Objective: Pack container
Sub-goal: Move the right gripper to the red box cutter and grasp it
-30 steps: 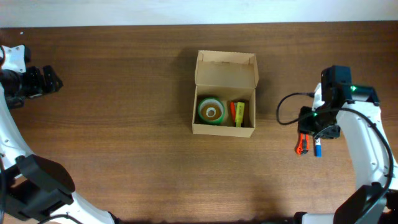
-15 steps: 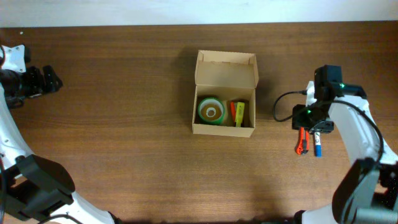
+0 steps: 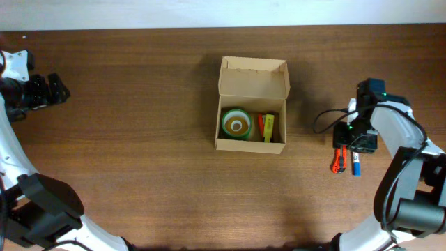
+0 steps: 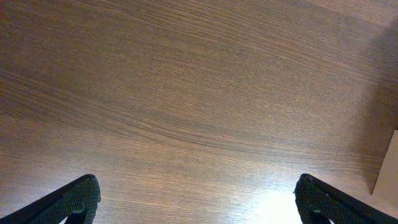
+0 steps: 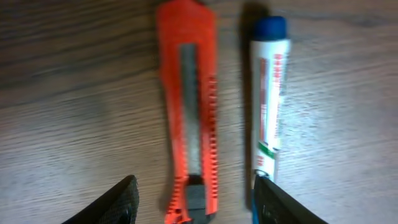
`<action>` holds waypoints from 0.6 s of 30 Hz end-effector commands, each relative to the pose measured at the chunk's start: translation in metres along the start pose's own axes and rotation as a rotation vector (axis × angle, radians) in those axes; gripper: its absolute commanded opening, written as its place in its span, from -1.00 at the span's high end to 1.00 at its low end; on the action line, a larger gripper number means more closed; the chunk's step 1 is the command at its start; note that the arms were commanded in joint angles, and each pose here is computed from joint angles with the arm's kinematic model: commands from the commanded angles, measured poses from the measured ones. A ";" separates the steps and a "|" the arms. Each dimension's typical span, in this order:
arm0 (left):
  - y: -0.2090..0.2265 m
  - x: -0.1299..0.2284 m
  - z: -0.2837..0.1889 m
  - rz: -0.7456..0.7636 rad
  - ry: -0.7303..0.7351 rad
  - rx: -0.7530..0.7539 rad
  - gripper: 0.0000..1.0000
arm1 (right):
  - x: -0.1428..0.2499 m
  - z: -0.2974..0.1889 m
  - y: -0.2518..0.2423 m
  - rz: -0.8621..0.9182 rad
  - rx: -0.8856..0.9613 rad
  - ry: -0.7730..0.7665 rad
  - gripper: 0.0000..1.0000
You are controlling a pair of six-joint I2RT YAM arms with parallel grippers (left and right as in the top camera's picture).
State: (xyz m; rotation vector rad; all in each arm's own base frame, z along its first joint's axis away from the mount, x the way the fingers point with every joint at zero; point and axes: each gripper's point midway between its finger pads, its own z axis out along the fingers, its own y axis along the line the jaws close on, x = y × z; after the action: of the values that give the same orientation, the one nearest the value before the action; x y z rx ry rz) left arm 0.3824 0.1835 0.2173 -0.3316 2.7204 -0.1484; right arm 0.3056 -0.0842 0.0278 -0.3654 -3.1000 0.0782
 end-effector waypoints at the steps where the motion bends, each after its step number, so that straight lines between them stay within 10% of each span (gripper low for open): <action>1: -0.002 0.000 0.000 0.012 -0.001 0.012 -1.00 | 0.003 0.007 -0.008 0.008 0.010 0.021 -0.19; 18: -0.002 0.000 0.000 0.012 -0.001 0.012 -1.00 | 0.010 0.013 -0.001 0.006 -0.031 0.050 -0.10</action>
State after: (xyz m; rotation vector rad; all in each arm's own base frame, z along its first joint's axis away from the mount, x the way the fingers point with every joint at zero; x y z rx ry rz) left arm 0.3824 0.1835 0.2173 -0.3316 2.7204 -0.1484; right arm 0.3008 -0.0875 0.0205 -0.3762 -3.0773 0.0657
